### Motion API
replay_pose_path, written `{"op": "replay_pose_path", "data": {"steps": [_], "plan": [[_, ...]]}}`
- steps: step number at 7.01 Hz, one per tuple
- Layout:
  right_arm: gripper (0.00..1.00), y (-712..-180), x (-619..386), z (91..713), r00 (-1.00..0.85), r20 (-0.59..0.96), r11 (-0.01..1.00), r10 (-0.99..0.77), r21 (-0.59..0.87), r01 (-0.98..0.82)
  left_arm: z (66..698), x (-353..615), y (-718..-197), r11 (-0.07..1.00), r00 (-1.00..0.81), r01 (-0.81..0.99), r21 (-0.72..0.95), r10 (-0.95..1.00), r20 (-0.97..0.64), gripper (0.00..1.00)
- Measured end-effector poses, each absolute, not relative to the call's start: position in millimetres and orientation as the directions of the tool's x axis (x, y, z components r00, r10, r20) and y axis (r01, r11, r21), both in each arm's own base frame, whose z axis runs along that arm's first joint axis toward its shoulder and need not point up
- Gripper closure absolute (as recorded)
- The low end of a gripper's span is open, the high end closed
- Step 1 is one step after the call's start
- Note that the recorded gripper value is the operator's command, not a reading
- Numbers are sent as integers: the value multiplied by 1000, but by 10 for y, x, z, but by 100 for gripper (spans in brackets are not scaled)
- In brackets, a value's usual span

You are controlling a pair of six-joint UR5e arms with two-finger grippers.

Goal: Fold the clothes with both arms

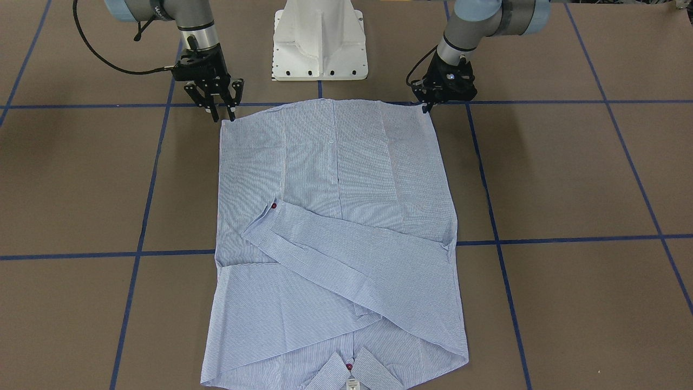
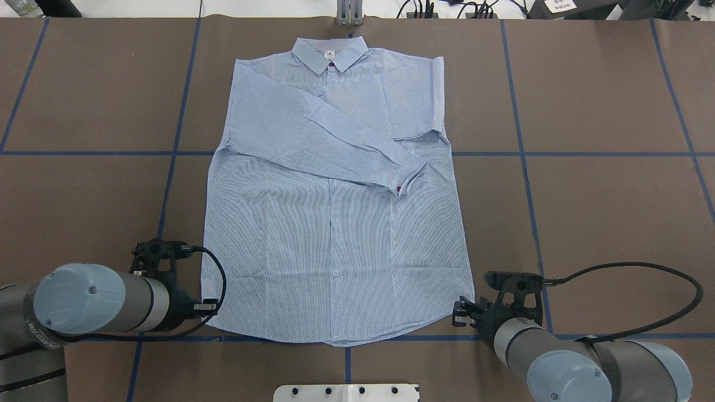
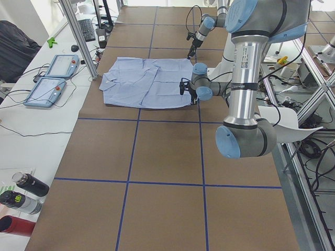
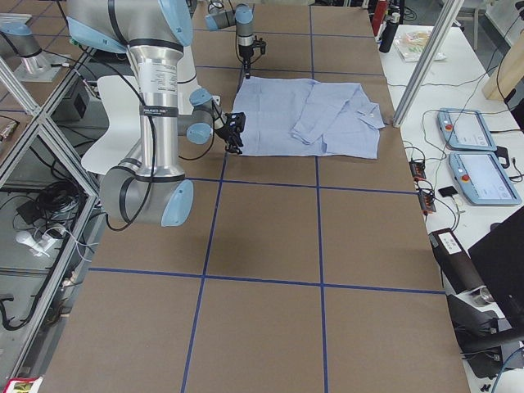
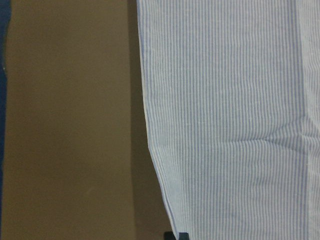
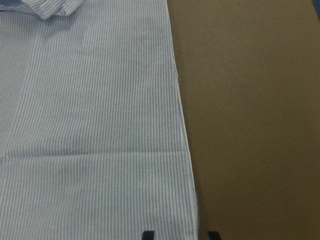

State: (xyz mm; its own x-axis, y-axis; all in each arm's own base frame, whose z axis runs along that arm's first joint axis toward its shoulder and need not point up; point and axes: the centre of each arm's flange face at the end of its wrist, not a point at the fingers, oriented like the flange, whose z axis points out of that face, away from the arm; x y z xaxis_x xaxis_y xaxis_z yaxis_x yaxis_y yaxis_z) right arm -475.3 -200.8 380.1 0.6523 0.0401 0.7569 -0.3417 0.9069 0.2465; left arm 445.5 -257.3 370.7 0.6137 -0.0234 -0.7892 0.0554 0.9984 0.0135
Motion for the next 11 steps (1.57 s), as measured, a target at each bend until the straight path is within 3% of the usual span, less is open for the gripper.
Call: {"op": "replay_pose_path", "data": {"steps": [9, 11], "plan": [[69, -1989, -4811, 3891, 668, 743, 906, 35, 259, -335, 3691, 4442, -2568, 998, 611, 55, 13, -23, -791, 100], [78, -1984, -4817, 3888, 669, 742, 906, 35, 259, -334, 3691, 4442, -2568, 998, 611, 55, 13, -23, -791, 100]]}}
